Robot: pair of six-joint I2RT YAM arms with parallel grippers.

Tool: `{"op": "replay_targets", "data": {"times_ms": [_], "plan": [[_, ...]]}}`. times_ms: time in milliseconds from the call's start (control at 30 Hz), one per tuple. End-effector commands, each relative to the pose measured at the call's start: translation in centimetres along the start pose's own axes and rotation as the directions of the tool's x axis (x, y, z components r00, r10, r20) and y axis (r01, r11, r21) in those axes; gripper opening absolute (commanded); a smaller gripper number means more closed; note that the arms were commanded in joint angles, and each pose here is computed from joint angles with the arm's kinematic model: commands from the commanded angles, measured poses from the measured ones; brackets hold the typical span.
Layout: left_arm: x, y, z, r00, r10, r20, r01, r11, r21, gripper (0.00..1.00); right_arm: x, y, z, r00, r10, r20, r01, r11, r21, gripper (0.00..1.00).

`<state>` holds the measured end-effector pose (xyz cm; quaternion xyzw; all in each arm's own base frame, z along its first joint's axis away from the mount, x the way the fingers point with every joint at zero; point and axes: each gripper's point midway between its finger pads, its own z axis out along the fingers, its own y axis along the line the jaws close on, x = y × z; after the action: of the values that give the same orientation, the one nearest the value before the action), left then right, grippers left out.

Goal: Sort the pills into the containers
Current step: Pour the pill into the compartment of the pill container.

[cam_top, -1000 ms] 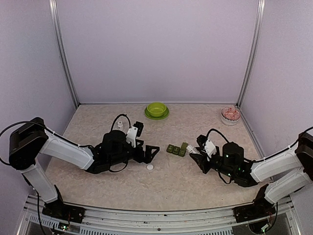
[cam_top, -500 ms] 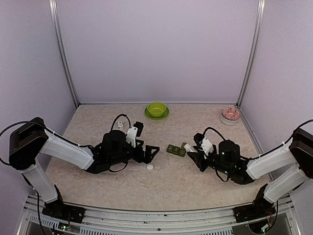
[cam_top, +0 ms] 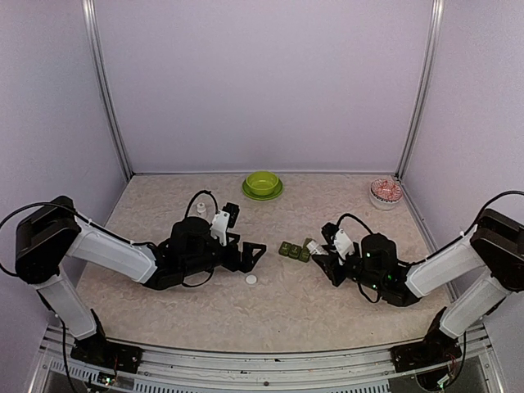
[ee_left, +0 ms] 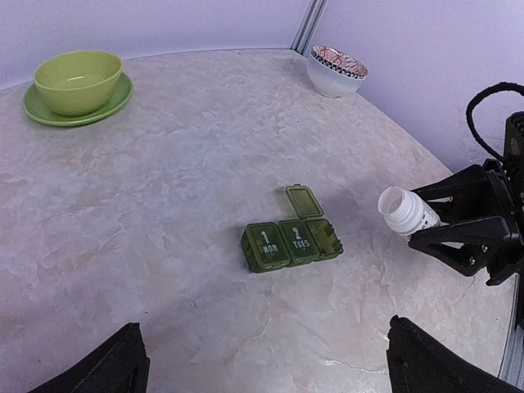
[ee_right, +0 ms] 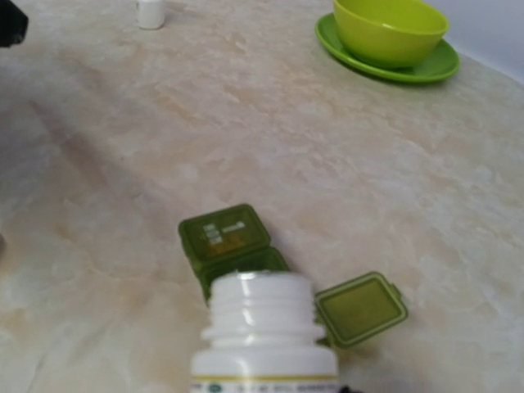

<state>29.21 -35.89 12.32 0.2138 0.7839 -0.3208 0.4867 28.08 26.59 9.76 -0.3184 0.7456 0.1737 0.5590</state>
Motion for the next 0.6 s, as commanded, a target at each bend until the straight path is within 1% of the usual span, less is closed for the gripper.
{"op": "replay_targets", "data": {"times_ms": [0,567], "plan": [[-1.0,-0.1,-0.4,0.999,-0.01,0.034,0.009,1.0,0.014,0.99,-1.3,-0.5,0.7,0.999,0.023,0.043,-0.024,1.0,0.01,0.24],[-0.9,0.1,-0.3,0.999,-0.006,0.032,0.006,1.0,0.005,0.99,0.3,-0.6,1.9,0.999,0.04,0.014,-0.041,0.999,0.02,0.23]]}}
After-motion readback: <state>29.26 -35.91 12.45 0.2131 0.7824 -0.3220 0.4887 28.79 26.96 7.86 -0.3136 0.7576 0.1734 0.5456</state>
